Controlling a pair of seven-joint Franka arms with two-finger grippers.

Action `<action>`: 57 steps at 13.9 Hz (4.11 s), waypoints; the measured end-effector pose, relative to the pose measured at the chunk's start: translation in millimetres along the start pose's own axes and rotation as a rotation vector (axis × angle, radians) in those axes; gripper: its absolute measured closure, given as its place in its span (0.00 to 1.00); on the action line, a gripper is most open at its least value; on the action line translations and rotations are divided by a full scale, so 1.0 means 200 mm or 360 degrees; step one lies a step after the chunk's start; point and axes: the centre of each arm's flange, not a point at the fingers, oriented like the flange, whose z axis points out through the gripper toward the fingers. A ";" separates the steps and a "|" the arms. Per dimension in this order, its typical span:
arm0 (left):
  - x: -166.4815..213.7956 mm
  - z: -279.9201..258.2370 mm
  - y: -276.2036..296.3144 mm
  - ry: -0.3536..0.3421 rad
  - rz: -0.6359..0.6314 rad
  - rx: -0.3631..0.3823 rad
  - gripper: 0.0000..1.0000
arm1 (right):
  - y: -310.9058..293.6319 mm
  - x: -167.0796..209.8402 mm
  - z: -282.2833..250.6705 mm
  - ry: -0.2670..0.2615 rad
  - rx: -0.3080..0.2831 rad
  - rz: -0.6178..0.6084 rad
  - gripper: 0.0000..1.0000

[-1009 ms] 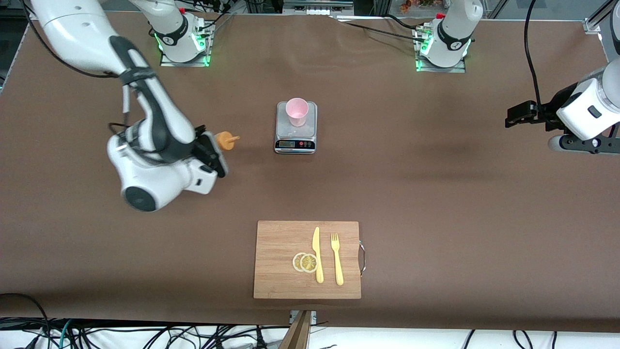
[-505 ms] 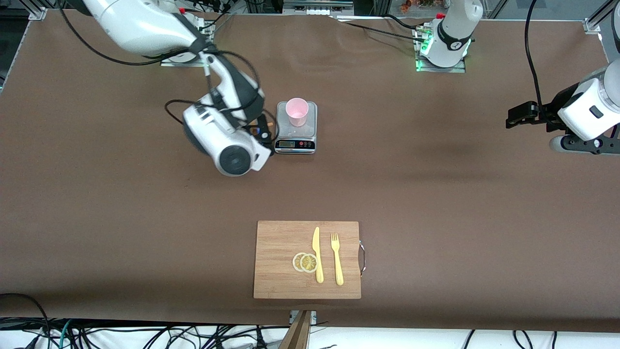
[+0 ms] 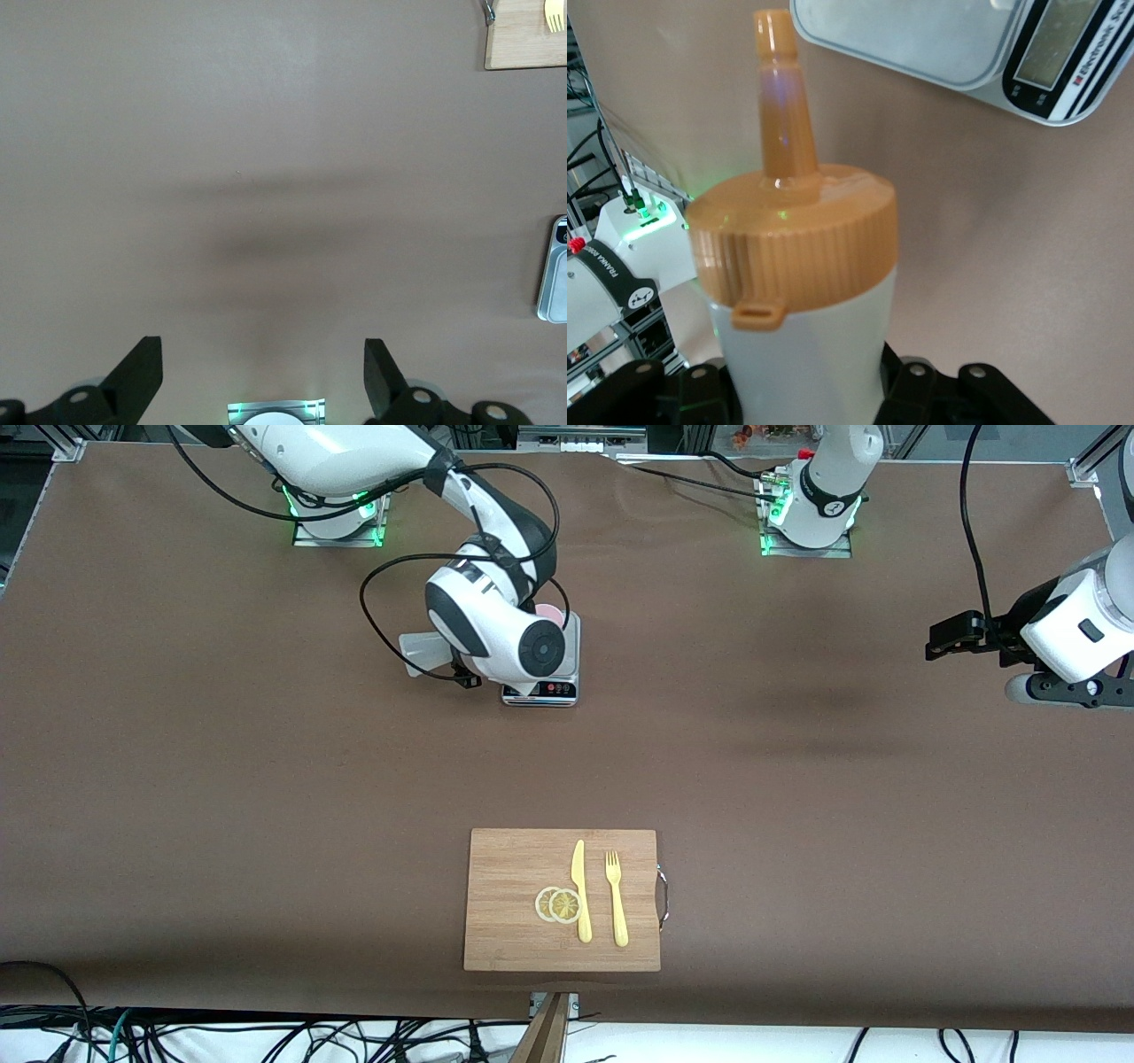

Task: Add sauce to pink cup with both arms

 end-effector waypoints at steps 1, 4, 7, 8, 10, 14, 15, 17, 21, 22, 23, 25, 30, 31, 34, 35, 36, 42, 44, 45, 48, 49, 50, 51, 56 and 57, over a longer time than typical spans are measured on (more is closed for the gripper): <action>0.00 0.00 0.00 0.0000 -0.0001 0.0000 0.00 | -0.02 0.03 0.00 -0.0036 -0.0013 0.0019 0.63; 0.00 0.00 0.00 0.0000 -0.0002 0.0000 0.00 | -0.07 0.13 -0.01 -0.0112 -0.0047 0.0046 0.63; 0.00 0.00 0.00 0.0000 -0.0002 0.0000 0.00 | -0.10 0.20 -0.01 -0.0181 -0.0093 0.0094 0.63; 0.00 0.00 0.00 0.0000 -0.0002 0.0000 0.00 | -0.10 0.21 -0.01 -0.0193 -0.0100 0.0119 0.63; 0.00 0.00 0.00 0.0000 -0.0001 0.0000 0.00 | -0.10 0.24 0.00 -0.0227 -0.0122 0.0148 0.63; 0.00 0.00 0.00 0.0000 -0.0003 0.0000 0.00 | -0.10 0.27 0.02 -0.0255 -0.0137 0.0170 0.63; 0.00 0.00 0.00 0.0000 -0.0003 0.0000 0.00 | -0.10 0.28 0.02 -0.0270 -0.0147 0.0189 0.63; 0.00 0.00 0.00 0.0000 -0.0003 0.0000 0.00 | -0.12 0.31 0.02 -0.0328 -0.0187 0.0225 0.63; 0.00 0.00 0.00 0.0001 -0.0002 0.0000 0.00 | -0.17 0.38 0.02 -0.0395 -0.0211 0.0283 0.63; 0.00 0.00 0.00 0.0001 -0.0002 0.0000 0.00 | -0.17 0.37 0.02 -0.0403 -0.0206 0.0288 0.63; 0.00 0.00 0.00 0.0001 -0.0002 0.0000 0.00 | -0.17 0.37 0.03 -0.0416 -0.0205 0.0292 0.63; 0.00 0.00 0.00 0.0002 -0.0001 0.0000 0.00 | -0.18 0.37 0.02 -0.0451 -0.0223 0.0311 0.63; 0.00 0.00 0.00 0.0002 0.0000 0.0000 0.00 | -0.15 0.30 -0.03 -0.0407 -0.0200 0.0257 0.63; 0.00 0.00 0.00 0.0003 0.0000 0.0000 0.00 | -0.11 0.23 -0.03 -0.0340 -0.0149 0.0208 0.63; 0.00 0.00 0.00 0.0003 0.0000 0.0000 0.00 | 0.02 0.02 -0.03 -0.0097 -0.0041 0.0095 0.63; 0.00 0.00 0.00 0.0003 0.0000 0.0000 0.00 | 0.06 -0.04 -0.02 -0.0018 -0.0014 0.0077 0.63; 0.00 0.00 0.00 0.0003 0.0000 0.0000 0.00 | 0.10 -0.10 -0.01 0.0061 0.0005 0.0056 0.63; 0.00 0.00 0.00 0.0003 0.0001 0.0000 0.00 | 0.38 -0.71 0.09 0.0721 0.0030 -0.0129 0.63; 0.00 0.00 0.00 0.0002 0.0001 0.0000 0.00 | 0.44 -0.96 0.16 0.0957 0.0012 -0.0182 0.63; 0.00 0.00 0.00 0.0000 0.0001 0.0000 0.00 | 0.47 -1.09 0.20 0.1084 0.0007 -0.0211 0.63; 0.01 -0.01 0.00 0.0005 0.0001 0.0000 0.00 | 0.50 -1.46 0.38 0.1470 -0.0046 -0.0316 0.63; 0.01 -0.01 0.00 0.0007 0.0001 0.0000 0.00 | 0.51 -1.56 0.48 0.1596 -0.0070 -0.0352 0.63; 0.01 -0.01 0.00 0.0009 0.0001 0.0001 0.00 | 0.51 -1.66 0.60 0.1730 -0.0099 -0.0391 0.63; 0.01 -0.01 0.00 0.0010 0.0002 0.0001 0.00 | 0.51 -1.75 0.73 0.1866 -0.0126 -0.0426 0.63; 0.01 -0.01 0.00 0.0008 0.0002 0.0001 0.00 | 0.41 -1.91 1.38 0.2333 -0.0282 -0.0596 0.63; 0.01 -0.01 0.00 0.0008 0.0002 0.0001 0.00 | 0.38 -1.93 1.47 0.2380 -0.0303 -0.0623 0.63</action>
